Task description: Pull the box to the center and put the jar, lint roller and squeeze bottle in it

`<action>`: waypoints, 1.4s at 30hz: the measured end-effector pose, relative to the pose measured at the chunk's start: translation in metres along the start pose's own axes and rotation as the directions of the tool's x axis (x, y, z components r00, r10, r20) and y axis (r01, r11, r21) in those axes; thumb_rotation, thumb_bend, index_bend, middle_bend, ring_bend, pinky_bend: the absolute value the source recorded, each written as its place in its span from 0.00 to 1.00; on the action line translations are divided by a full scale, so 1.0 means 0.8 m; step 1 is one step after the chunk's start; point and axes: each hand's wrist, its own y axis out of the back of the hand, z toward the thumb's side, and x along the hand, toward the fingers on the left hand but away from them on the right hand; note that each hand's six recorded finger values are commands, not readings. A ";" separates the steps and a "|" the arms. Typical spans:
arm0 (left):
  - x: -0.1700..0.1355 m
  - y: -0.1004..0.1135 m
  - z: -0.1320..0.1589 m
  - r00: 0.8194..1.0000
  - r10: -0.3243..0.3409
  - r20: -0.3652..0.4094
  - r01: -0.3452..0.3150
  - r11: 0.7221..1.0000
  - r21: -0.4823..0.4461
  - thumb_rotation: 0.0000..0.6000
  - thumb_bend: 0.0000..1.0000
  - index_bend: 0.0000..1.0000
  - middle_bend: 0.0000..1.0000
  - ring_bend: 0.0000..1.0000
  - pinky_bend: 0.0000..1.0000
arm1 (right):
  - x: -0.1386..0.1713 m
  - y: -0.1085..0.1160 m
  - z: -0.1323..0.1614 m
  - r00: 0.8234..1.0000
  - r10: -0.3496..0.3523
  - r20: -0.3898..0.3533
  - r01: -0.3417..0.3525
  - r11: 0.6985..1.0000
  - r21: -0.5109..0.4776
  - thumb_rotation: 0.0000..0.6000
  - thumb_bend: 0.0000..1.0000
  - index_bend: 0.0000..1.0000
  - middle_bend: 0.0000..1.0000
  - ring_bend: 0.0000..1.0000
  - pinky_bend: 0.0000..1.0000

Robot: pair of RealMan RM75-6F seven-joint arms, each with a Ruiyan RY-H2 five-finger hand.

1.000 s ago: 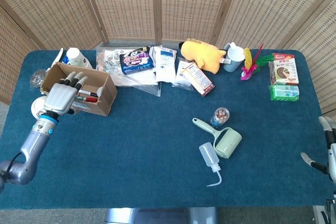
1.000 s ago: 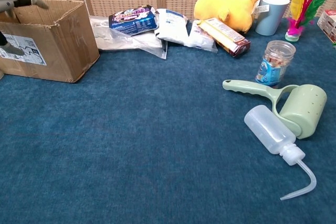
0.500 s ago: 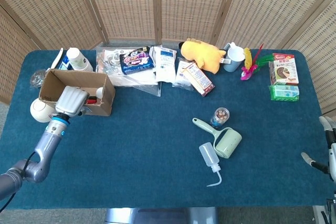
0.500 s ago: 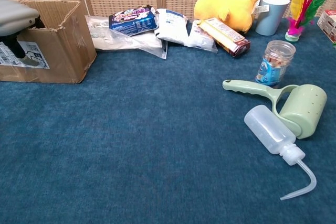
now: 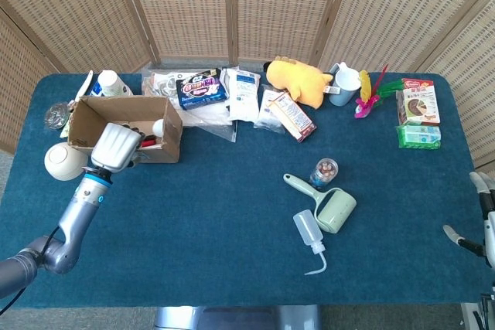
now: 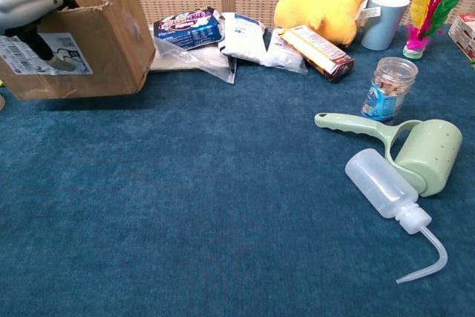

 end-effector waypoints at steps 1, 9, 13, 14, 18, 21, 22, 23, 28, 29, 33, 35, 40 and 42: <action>0.000 0.004 0.004 1.000 0.005 0.005 -0.005 1.000 -0.007 1.00 0.07 0.73 0.70 0.66 0.86 | 0.000 0.000 0.000 1.000 -0.001 0.000 0.001 1.000 -0.001 1.00 0.00 0.03 0.00 0.00 0.00; 0.004 0.036 0.047 0.999 0.017 0.037 -0.011 0.990 -0.139 1.00 0.07 0.73 0.70 0.66 0.86 | 0.001 0.002 -0.001 1.000 -0.002 0.001 0.002 1.000 -0.005 1.00 0.00 0.03 0.00 0.00 0.00; 0.008 0.047 0.074 0.998 0.001 0.055 0.009 0.984 -0.180 1.00 0.07 0.74 0.70 0.66 0.86 | 0.000 0.003 -0.002 1.000 -0.004 0.003 0.004 1.000 -0.007 1.00 0.00 0.03 0.00 0.00 0.00; 0.010 0.049 0.081 0.998 -0.005 0.060 0.016 0.982 -0.186 1.00 0.07 0.74 0.71 0.66 0.86 | 0.000 0.003 -0.002 1.000 -0.004 0.004 0.004 1.000 -0.008 1.00 0.00 0.03 0.00 0.00 0.00; 0.016 0.057 0.108 0.997 -0.030 0.073 0.045 0.976 -0.214 1.00 0.07 0.74 0.71 0.66 0.86 | 0.000 0.003 -0.003 1.000 -0.003 0.004 0.003 1.000 -0.011 1.00 0.00 0.03 0.00 0.00 0.00; 0.022 0.062 0.130 0.995 -0.045 0.084 0.062 0.973 -0.222 1.00 0.07 0.74 0.71 0.66 0.86 | 0.000 0.003 -0.003 1.000 -0.003 0.003 0.003 1.000 -0.013 1.00 0.00 0.03 0.00 0.00 0.00; 0.024 0.064 0.136 0.995 -0.049 0.087 0.067 0.973 -0.222 1.00 0.07 0.74 0.71 0.66 0.86 | 0.000 0.003 -0.003 1.000 -0.003 0.003 0.003 1.000 -0.014 1.00 0.00 0.03 0.00 0.00 0.00; 0.027 0.066 0.144 0.994 -0.055 0.091 0.074 0.973 -0.220 1.00 0.07 0.74 0.71 0.66 0.86 | 0.000 0.003 -0.004 1.000 -0.003 0.003 0.003 1.000 -0.016 1.00 0.00 0.03 0.00 0.00 0.00; 0.039 0.071 0.180 0.991 -0.075 0.113 0.098 0.971 -0.216 1.00 0.07 0.74 0.71 0.66 0.86 | 0.000 0.003 -0.004 1.000 0.001 0.005 -0.001 1.000 -0.020 1.00 0.00 0.03 0.00 0.00 0.00; 0.042 0.071 0.187 0.990 -0.078 0.117 0.101 0.972 -0.213 1.00 0.07 0.74 0.71 0.66 0.86 | 0.000 0.003 -0.005 1.000 0.002 0.006 -0.002 1.000 -0.021 1.00 0.00 0.03 0.00 0.00 0.00; 0.053 0.070 0.207 0.988 -0.087 0.125 0.111 0.974 -0.197 1.00 0.07 0.74 0.71 0.66 0.86 | -0.001 0.002 -0.005 1.000 0.006 0.005 -0.006 1.000 -0.023 1.00 0.00 0.03 0.00 0.00 0.00; 0.058 0.069 0.216 0.987 -0.091 0.130 0.114 0.976 -0.185 1.00 0.07 0.74 0.71 0.66 0.86 | -0.001 0.002 -0.005 1.000 0.008 0.005 -0.007 1.000 -0.026 1.00 0.00 0.03 0.00 0.00 0.00; 0.066 0.064 0.229 0.986 -0.094 0.139 0.114 0.983 -0.146 1.00 0.07 0.74 0.71 0.66 0.86 | -0.002 0.003 -0.009 1.000 0.006 0.012 -0.006 0.999 -0.037 1.00 0.00 0.03 0.00 0.00 0.00; 0.070 0.062 0.233 0.986 -0.096 0.140 0.114 0.985 -0.131 1.00 0.07 0.74 0.71 0.66 0.86 | -0.002 0.003 -0.010 1.000 0.007 0.014 -0.006 0.999 -0.041 1.00 0.00 0.03 0.00 0.00 0.00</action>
